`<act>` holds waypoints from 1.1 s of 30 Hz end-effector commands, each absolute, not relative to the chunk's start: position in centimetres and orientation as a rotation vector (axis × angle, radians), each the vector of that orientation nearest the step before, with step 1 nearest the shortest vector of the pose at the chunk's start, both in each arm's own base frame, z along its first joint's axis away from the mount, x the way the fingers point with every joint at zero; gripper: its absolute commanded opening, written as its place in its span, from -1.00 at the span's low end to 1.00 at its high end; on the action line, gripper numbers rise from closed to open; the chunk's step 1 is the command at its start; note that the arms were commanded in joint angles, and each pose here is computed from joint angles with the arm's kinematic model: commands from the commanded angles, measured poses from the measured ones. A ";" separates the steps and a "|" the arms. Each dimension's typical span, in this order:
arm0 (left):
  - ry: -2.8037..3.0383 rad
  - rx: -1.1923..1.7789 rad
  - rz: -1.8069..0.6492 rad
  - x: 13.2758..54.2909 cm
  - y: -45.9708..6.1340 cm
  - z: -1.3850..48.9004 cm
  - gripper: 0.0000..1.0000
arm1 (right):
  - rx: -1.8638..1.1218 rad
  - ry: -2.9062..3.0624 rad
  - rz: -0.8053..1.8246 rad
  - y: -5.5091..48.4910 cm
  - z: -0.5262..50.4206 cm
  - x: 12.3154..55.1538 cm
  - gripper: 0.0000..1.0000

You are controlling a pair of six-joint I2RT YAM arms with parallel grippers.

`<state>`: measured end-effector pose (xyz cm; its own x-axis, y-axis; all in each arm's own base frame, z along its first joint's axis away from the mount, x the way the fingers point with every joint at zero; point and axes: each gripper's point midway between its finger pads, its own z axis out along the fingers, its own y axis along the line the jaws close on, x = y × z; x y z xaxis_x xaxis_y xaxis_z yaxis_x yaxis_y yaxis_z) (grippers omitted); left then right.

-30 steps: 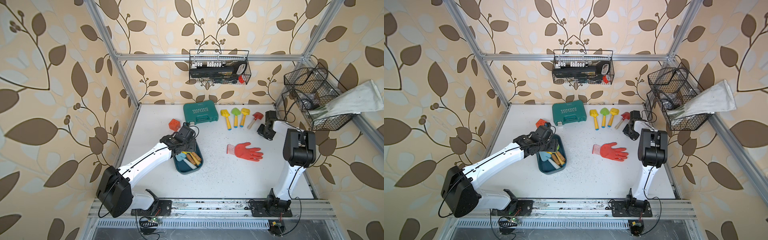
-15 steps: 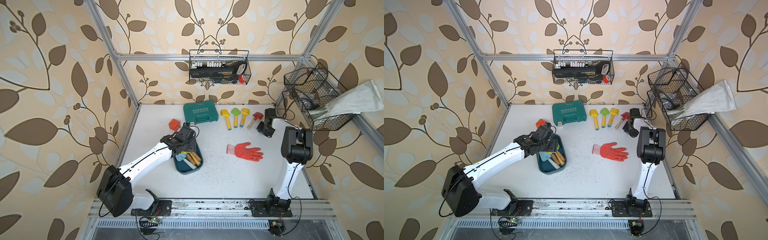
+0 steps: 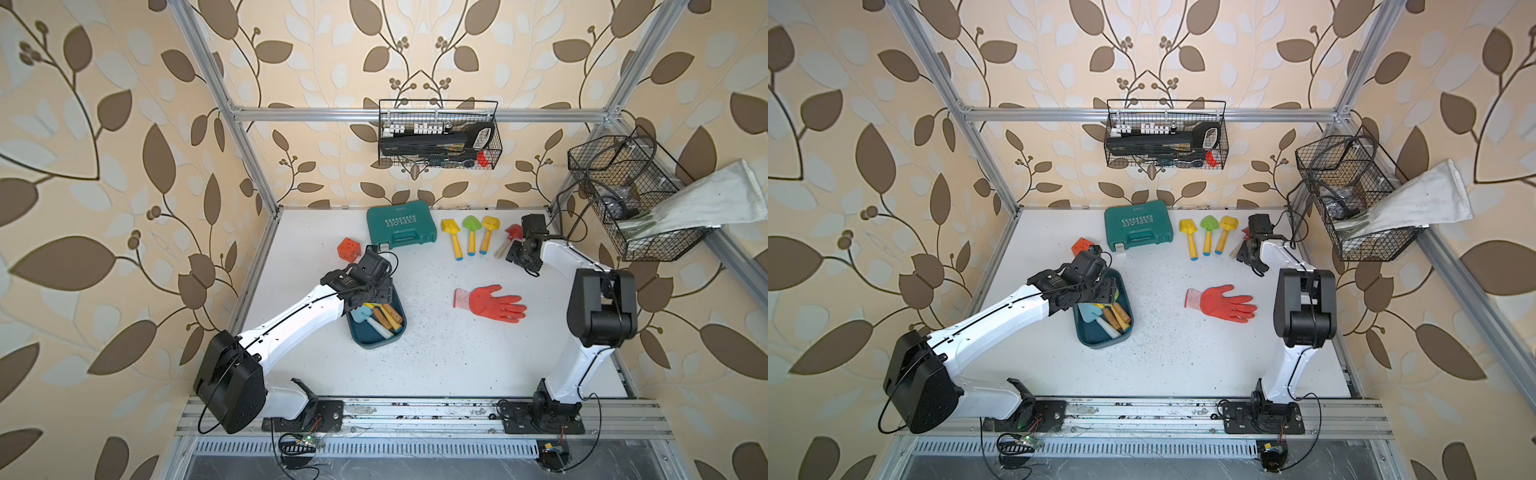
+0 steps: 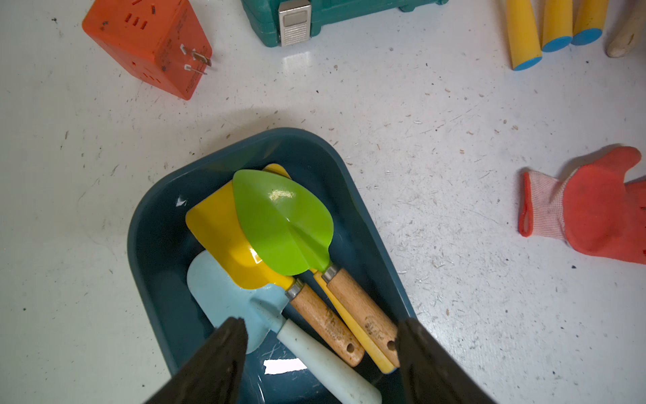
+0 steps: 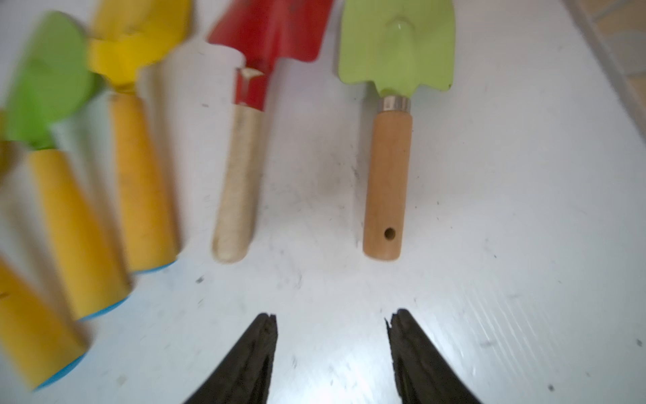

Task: Take the shovel out of the storage box
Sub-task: Pick up the shovel from the storage box.

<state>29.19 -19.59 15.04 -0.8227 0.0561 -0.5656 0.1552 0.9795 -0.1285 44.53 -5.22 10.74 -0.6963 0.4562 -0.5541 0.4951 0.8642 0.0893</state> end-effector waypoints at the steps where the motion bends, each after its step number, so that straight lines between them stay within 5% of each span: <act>1: 2.473 0.093 -0.237 29.6 -19.2 17.2 0.53 | 0.537 2.337 -0.074 -2.5 15.8 43.6 0.13; 13: 2.532 -0.047 -0.348 29.1 -18.9 15.5 0.44 | 0.038 2.398 0.310 12.5 17.4 34.6 0.11; 21: 2.602 -0.208 -0.530 27.8 -20.1 13.0 0.13 | -0.028 2.496 0.373 14.5 12.4 33.1 0.01; 33: 2.675 -0.418 -0.746 27.2 -22.8 9.3 -0.08 | -0.021 2.435 0.427 14.6 14.4 32.5 0.02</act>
